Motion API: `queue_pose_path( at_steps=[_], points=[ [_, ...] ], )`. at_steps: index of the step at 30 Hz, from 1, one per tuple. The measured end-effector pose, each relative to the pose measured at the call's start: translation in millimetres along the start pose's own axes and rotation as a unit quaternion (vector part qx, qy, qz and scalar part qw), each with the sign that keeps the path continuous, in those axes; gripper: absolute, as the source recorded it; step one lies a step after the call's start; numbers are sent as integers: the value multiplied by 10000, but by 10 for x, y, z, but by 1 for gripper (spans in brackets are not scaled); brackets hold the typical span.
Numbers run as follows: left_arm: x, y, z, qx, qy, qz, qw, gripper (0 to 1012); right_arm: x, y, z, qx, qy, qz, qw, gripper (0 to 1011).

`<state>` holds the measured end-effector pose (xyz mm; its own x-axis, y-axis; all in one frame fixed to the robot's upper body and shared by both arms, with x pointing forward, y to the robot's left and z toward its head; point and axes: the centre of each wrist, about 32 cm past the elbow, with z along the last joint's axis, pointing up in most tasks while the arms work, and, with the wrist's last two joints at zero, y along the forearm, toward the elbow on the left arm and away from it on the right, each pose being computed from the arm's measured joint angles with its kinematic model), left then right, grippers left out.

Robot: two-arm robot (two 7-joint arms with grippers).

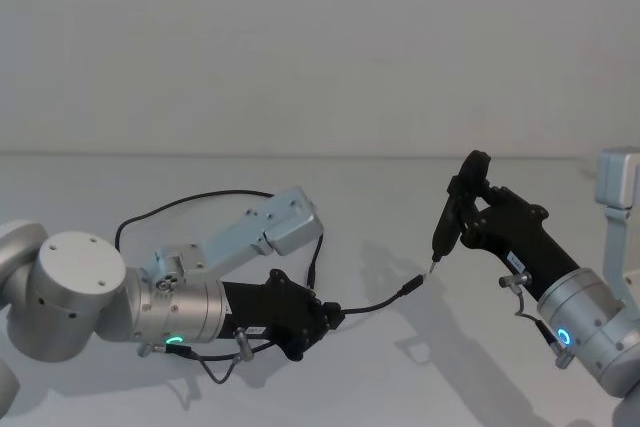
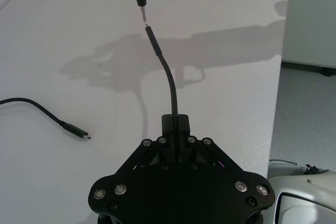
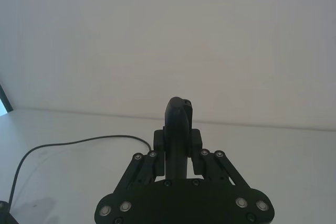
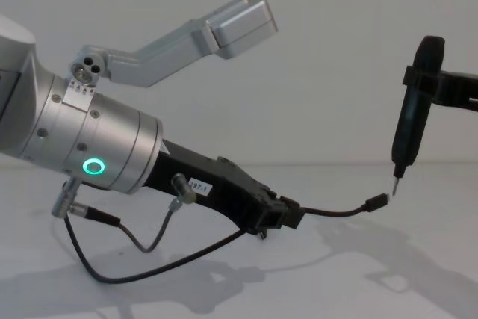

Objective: Pick up the data cable with the one hand.

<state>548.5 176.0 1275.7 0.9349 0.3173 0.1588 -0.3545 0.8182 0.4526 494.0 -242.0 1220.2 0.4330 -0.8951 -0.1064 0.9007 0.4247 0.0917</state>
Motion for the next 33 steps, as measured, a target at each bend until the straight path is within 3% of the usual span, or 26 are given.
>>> queue_pose_path(
  at_steps=[33],
  points=[
    [0, 0, 0, 0, 1, 0, 10000, 43, 17, -15, -16, -50, 103, 127, 9999, 279]
  ],
)
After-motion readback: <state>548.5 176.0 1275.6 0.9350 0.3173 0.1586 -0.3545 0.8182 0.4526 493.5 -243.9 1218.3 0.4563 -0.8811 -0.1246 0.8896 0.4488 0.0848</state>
